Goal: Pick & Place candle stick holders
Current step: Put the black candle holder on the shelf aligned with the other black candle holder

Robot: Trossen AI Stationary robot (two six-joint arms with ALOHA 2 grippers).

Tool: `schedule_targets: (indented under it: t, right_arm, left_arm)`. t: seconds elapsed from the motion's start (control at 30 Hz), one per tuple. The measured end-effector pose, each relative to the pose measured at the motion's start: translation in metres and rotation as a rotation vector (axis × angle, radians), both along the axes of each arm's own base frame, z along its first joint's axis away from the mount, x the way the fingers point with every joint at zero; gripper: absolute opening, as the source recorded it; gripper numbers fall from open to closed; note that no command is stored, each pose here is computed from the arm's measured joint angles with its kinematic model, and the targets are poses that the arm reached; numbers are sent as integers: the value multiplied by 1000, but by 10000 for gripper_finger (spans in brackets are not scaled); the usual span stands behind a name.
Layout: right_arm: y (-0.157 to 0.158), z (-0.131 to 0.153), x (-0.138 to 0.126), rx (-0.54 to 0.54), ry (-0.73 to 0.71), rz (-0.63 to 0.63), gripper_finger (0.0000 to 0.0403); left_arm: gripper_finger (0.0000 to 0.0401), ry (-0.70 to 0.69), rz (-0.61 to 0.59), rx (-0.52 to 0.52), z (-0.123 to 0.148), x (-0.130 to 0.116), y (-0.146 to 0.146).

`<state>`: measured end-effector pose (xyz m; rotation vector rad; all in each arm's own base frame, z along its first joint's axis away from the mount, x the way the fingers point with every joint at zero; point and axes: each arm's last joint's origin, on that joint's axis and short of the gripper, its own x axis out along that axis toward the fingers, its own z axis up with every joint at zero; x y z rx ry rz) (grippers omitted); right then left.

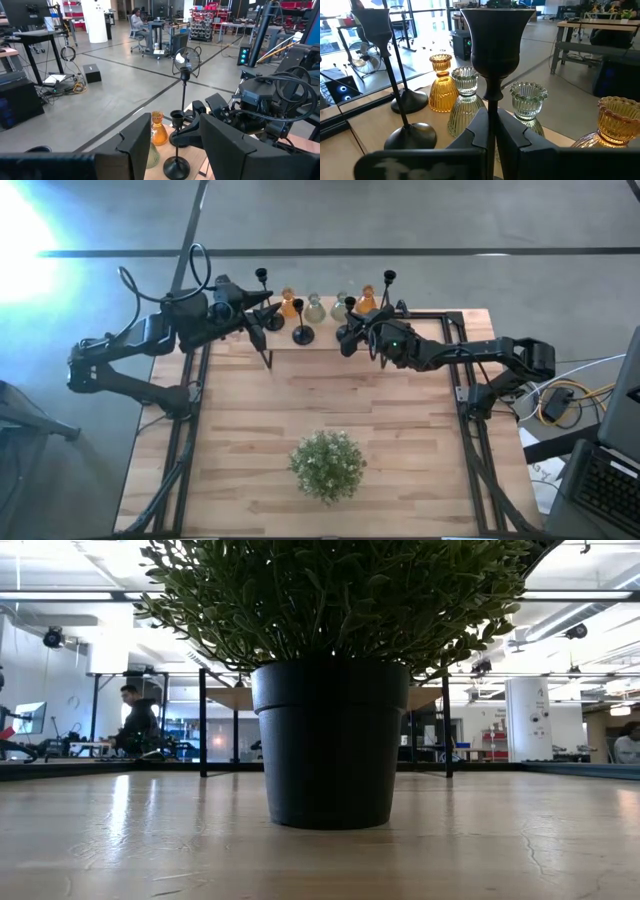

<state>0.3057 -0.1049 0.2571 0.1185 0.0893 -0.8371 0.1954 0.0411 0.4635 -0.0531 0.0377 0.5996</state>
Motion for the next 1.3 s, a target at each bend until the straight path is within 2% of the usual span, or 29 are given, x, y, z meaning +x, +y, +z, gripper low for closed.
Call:
schedule_targets:
  t: [0.57,1.07,1.3]
  right_arm:
    - [0,0,-2,-3,24,-3,85]
    - [9,29,-32,-15,83,1,179]
    - [8,25,-29,-6,93,8,196]
  left_arm:
    - [174,3,0,-1,0,0,0]
    - [174,9,-1,5,-1,0,0]
    - [174,8,0,4,-1,0,0]
